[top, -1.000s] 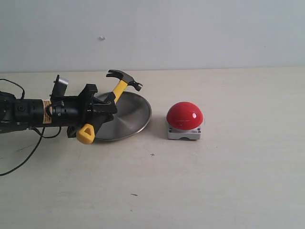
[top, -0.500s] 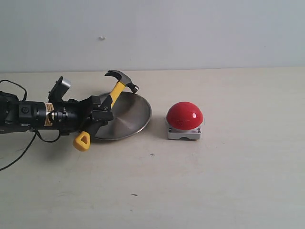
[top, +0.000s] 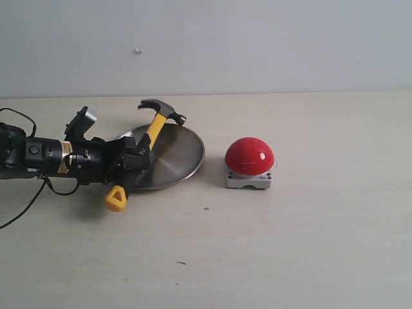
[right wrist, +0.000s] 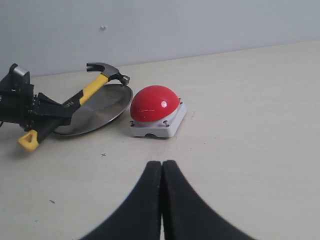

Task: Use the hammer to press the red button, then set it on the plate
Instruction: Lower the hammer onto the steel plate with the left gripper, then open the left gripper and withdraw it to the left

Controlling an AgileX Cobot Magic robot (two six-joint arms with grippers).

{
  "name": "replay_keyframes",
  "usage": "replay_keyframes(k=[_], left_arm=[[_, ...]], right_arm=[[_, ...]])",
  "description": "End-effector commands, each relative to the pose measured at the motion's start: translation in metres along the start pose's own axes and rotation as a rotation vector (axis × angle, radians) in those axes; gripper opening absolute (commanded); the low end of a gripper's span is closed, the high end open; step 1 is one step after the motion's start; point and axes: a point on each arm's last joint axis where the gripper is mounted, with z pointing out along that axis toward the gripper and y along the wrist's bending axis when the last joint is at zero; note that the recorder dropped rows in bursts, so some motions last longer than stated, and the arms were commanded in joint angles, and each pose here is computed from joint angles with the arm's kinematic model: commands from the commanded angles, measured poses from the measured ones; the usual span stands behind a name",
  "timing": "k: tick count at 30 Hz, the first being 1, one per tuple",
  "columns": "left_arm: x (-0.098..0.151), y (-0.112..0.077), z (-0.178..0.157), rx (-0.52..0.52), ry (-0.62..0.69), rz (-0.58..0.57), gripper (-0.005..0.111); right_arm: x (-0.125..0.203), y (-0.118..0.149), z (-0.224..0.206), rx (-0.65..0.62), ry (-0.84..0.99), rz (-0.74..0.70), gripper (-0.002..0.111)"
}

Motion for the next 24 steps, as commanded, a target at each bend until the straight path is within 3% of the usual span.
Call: replay_keyframes(k=[1, 7, 18, 21, 24], left_arm=[[0.001, -0.002, -0.002, -0.005, 0.015, 0.025, 0.045], [-0.001, -0.005, -0.004, 0.003, 0.01, 0.04, 0.057], [-0.03, -0.021, -0.041, -0.03, -0.09, 0.162, 0.056], [-0.033, -0.028, -0.046, -0.028, -0.093, 0.194, 0.041], [-0.032, -0.032, -0.052, -0.034, -0.102, 0.201, 0.008]], right_arm=[[0.001, 0.0, 0.0, -0.004, -0.006, -0.006, 0.0], [0.001, 0.0, 0.0, -0.004, -0.006, -0.006, 0.0], [0.001, 0.0, 0.0, -0.004, -0.006, -0.006, 0.0], [0.001, 0.0, 0.0, -0.004, -0.006, -0.006, 0.0], [0.001, 0.0, 0.0, -0.004, -0.006, -0.006, 0.0]])
